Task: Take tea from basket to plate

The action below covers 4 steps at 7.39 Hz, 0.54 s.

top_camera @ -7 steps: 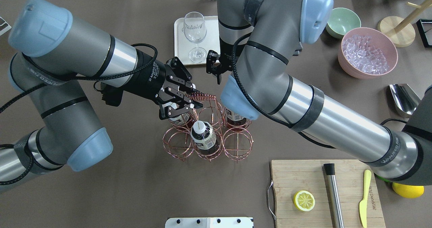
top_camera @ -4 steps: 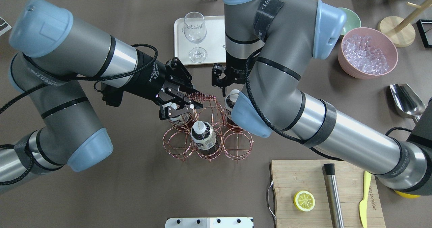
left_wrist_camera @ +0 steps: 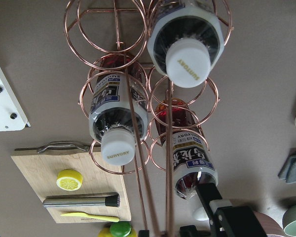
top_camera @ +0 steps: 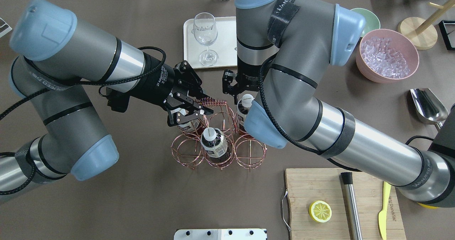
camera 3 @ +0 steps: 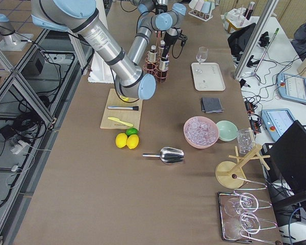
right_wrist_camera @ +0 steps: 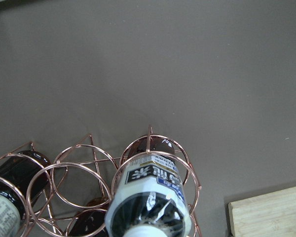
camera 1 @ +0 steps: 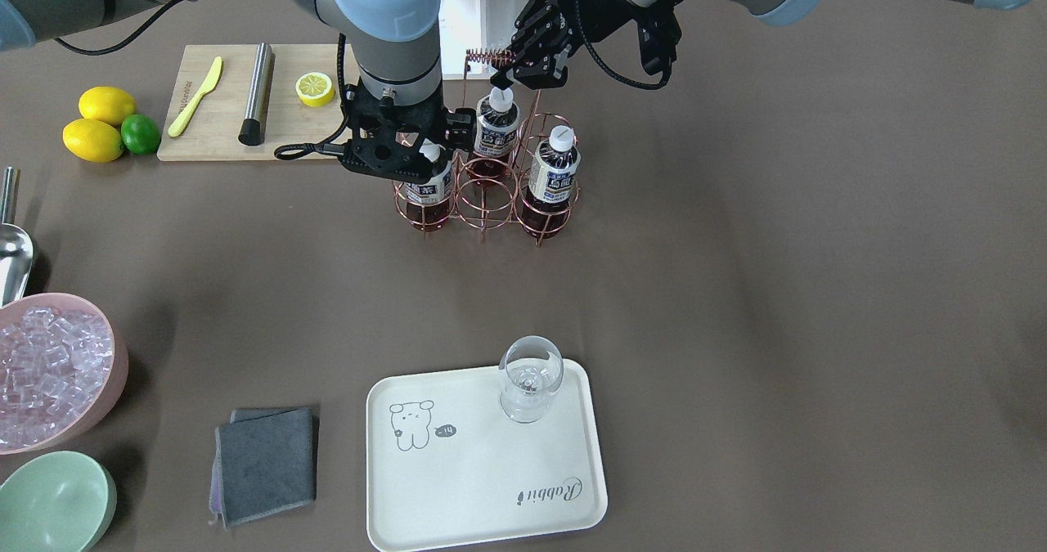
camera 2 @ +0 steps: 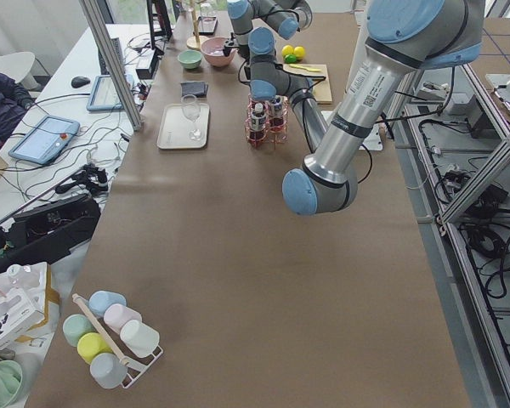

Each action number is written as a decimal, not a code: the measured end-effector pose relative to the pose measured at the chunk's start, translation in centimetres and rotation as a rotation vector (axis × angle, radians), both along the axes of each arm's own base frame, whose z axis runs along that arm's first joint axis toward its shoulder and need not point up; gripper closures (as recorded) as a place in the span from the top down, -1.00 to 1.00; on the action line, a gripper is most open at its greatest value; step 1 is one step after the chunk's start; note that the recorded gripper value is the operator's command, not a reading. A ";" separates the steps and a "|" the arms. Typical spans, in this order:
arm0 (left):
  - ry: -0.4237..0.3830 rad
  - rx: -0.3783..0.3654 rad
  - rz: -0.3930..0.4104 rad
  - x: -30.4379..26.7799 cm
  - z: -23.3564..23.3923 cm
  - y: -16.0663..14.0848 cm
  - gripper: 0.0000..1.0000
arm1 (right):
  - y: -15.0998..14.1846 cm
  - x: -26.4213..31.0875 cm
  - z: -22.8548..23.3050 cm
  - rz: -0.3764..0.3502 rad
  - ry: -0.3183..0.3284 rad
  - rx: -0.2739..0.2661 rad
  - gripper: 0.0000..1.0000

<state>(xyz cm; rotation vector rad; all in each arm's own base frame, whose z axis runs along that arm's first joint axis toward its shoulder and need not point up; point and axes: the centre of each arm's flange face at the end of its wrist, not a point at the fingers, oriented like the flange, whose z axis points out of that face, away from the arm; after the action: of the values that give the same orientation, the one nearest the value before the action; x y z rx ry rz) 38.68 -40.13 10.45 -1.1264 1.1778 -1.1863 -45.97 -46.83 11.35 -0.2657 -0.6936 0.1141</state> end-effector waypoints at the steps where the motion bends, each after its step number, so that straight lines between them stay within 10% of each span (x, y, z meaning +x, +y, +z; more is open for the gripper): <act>1: 0.000 0.001 0.000 0.0 0.0 0.0 -1.00 | 0.0 -0.1 0.1 0.000 0.000 0.000 0.66; 4: 0.004 0.009 -0.004 -0.1 0.4 -0.1 -1.00 | -0.1 -0.2 -0.1 -0.001 -0.002 0.002 0.22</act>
<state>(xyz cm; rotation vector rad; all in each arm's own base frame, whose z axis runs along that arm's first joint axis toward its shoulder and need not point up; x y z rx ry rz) 38.59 -40.22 10.83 -1.1209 1.1881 -1.1813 -46.21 -46.95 11.25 -0.2642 -0.6954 0.1126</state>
